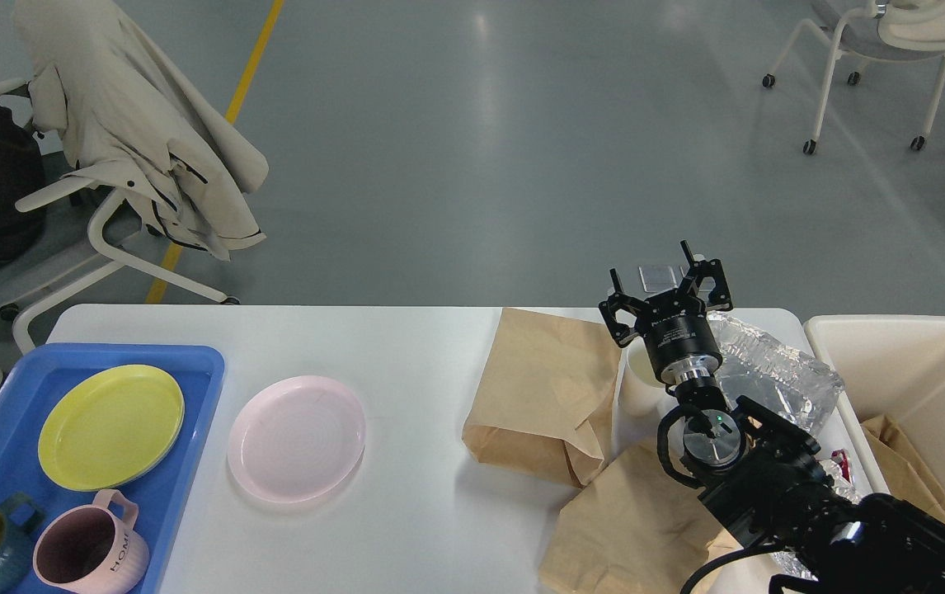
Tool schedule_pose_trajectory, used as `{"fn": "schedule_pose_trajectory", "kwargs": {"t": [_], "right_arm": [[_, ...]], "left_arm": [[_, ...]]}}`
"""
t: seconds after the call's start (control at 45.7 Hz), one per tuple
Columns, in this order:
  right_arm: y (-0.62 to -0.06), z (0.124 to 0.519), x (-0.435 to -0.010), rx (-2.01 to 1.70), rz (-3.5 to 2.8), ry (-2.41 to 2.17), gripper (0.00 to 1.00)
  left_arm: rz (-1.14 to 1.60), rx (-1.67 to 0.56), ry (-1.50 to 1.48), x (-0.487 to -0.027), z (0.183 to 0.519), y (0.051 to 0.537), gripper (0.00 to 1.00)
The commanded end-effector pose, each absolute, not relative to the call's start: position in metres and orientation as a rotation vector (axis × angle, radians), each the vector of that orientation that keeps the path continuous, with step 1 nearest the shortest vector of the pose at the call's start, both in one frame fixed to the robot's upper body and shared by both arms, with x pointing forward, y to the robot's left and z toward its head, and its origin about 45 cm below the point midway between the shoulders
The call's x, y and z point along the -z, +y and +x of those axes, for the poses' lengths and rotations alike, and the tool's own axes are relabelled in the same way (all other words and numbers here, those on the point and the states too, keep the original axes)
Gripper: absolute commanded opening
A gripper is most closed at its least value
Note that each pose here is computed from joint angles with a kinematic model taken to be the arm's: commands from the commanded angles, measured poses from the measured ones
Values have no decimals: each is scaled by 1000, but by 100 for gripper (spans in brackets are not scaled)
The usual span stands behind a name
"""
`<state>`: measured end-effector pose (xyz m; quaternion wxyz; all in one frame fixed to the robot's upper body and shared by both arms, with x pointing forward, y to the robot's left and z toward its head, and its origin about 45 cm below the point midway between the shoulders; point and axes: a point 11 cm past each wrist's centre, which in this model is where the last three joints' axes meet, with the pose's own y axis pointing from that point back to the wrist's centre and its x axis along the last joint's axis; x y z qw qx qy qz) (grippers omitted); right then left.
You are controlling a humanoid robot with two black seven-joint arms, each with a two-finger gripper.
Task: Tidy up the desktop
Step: 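Withdraw the left gripper up away from the tray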
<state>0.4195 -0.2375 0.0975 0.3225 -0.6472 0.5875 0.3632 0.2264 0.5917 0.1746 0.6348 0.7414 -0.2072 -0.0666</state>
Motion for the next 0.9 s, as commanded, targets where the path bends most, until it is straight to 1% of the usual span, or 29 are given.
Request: {"fn": "schedule_pose_trajectory", "kwargs": {"t": [0.0,0.11,0.241,0.307,0.416,0.46,0.526,0.635,0.701,0.81,0.876], "right_arm": [[-237,419,-98,-953,-1701,1542,100],[-237,419,-98,-954,-1699,1542,100],[-237,419,-98,-954,-1699,1542,100],[-237,419,-98,-954,-1699,1542,100],[-237,419,-98,-953,-1701,1542,100],[-237,419,-98,-954,-1699,1542,100],[-237,419,-98,-953,-1701,1542,100],[-237,419,-98,-954,-1699,1542,100],[-237,419,-98,-954,-1699,1542,100],[-237,419,-98,-953,-1701,1542,100],[-237,419,-98,-953,-1701,1542,100]], "left_arm": [[1682,157,-472,-172,226,589,42],[1665,126,-488,-174,234,584,57],[1624,64,-522,-182,251,574,66],[1610,35,-565,-199,269,570,70],[1593,-18,-600,-235,299,561,73],[1572,-70,-625,-270,325,549,74],[1549,-120,-660,-307,349,535,74],[1499,-209,-714,-381,382,506,74],[1459,-242,-778,-435,402,473,74],[1394,-270,-863,-506,418,420,74],[1365,-265,-901,-523,424,396,74]]}}
